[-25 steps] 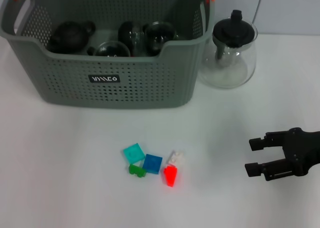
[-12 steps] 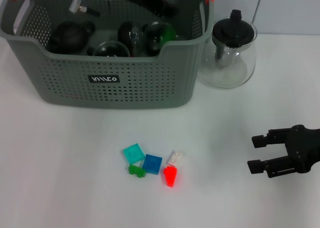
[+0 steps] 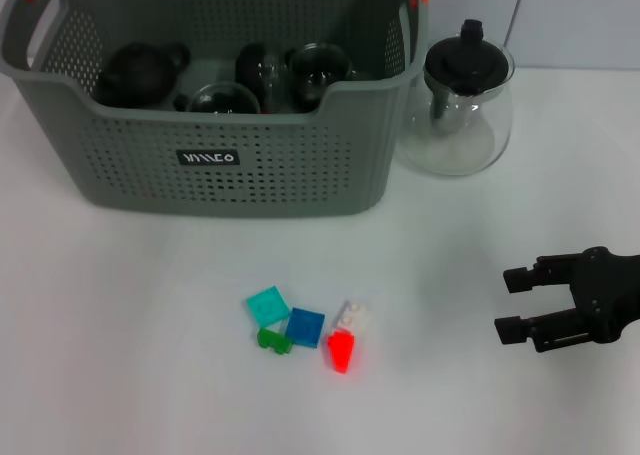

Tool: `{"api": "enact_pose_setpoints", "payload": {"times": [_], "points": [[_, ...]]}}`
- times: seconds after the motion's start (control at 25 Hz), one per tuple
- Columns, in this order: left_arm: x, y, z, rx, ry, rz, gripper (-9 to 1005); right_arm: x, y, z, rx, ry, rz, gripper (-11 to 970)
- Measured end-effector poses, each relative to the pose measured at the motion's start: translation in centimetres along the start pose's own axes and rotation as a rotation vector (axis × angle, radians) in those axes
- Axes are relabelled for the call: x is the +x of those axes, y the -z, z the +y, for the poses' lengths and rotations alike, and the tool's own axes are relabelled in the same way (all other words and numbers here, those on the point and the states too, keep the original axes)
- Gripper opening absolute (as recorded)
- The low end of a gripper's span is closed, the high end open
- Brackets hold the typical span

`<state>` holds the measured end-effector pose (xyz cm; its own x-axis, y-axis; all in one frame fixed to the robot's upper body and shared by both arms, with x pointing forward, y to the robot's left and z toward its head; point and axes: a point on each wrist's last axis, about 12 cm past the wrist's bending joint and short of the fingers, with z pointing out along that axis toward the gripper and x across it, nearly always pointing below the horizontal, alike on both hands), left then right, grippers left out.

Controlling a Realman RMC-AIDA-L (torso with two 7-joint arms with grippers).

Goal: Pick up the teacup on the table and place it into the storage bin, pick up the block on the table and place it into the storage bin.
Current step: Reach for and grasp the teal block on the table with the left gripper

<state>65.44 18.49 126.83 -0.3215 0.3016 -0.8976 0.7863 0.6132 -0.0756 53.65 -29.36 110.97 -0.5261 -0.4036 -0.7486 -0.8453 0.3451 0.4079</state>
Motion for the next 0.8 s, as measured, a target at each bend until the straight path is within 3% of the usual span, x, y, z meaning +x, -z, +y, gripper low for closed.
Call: {"api": "enact_pose_setpoints", "payload": {"times": [0.2, 0.36, 0.52, 0.68, 0.8], "points": [[0.5, 6.2, -3.0, 0.31, -0.102, -0.206, 809, 0.0, 0.0, -0.1, 0.005, -0.001, -0.001, 880], [2.5, 9.2, -4.9, 0.432, -0.199, -0.186, 864, 0.0, 0.0, -0.1, 0.006, -0.004, -0.001, 880], [4.9, 9.0, -5.9, 0.456, -0.202, -0.034, 878, 0.0, 0.0, -0.1, 0.007, -0.007, -0.001, 881], [8.5, 6.1, -6.4, 0.371, -0.183, 0.27, 877, 0.0, -0.1, -0.1, 0.007, -0.009, -0.001, 881], [9.4, 5.0, -6.6, 0.346, -0.194, 0.357, 877, 0.0, -0.1, -0.1, 0.006, -0.012, -0.002, 880]]}}
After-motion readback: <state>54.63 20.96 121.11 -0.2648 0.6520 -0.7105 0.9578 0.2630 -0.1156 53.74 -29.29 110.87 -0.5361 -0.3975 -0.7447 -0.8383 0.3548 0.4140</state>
